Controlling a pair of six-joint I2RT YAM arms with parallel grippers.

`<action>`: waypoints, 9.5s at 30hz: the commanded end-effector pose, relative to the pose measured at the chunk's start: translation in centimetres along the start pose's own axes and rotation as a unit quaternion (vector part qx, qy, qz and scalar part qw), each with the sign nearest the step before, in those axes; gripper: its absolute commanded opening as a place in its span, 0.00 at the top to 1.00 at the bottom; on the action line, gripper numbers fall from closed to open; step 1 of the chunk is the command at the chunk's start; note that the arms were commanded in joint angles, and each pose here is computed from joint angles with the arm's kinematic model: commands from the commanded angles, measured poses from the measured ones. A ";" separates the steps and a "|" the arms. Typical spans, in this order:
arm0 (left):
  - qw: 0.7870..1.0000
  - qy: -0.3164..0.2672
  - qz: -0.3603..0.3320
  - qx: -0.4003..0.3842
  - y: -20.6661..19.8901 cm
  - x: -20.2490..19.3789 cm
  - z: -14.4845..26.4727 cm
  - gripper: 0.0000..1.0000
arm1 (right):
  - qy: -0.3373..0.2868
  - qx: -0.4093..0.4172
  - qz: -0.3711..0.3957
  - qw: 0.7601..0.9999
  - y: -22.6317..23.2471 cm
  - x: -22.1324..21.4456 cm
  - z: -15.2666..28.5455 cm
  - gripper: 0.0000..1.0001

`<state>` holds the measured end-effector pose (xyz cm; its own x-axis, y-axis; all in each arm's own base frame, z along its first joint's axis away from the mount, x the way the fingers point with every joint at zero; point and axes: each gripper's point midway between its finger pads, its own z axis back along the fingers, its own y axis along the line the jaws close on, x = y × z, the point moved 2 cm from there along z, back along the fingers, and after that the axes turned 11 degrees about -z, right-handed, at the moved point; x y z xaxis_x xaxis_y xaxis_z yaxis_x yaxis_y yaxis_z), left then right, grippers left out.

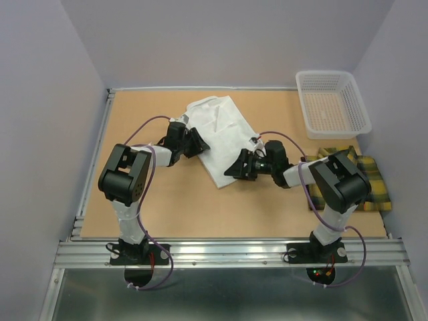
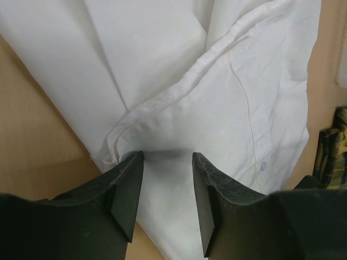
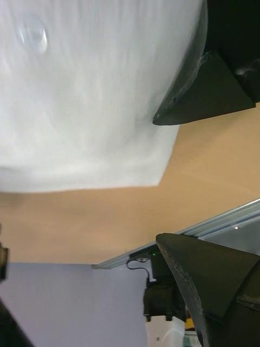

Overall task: Fold and stack the long sleeve shirts
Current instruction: Fold the shirt

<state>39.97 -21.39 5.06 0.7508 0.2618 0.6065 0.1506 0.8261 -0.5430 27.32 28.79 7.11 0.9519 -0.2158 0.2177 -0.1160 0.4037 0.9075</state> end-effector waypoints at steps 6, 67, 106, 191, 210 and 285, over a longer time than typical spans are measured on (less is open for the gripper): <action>0.999 0.026 0.002 0.040 2.2 -2.1 0.6 0.47 | -0.079 -0.023 -0.017 0.996 -3.2 4.7 5.8 0.15; 0.994 0.072 0.068 0.045 3.0 -5.5 1.0 0.46 | -0.180 0.040 0.051 0.982 -0.8 26.3 -4.9 0.14; 0.981 -0.016 -0.003 0.196 2.7 -4.6 9.6 0.43 | -0.114 -0.285 0.066 0.949 -2.7 5.3 12.6 0.56; 0.877 0.075 -0.459 0.119 -17.9 -18.7 1.3 0.77 | -0.278 -0.391 -0.066 0.875 -2.3 7.7 23.8 0.01; 0.921 0.033 -0.387 0.024 -22.2 -14.2 7.0 0.93 | -0.131 -0.156 -0.146 0.968 -2.7 7.8 12.9 0.00; 0.995 0.038 0.071 0.062 4.3 -7.6 12.2 0.32 | 0.079 -0.452 0.231 0.858 -2.2 14.6 11.3 0.99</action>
<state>26.24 -12.57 5.15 0.8021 0.3324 0.4961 -0.0619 0.8726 -0.4845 36.70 14.02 10.02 0.9264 0.2308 0.2976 -0.2712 0.9571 0.1018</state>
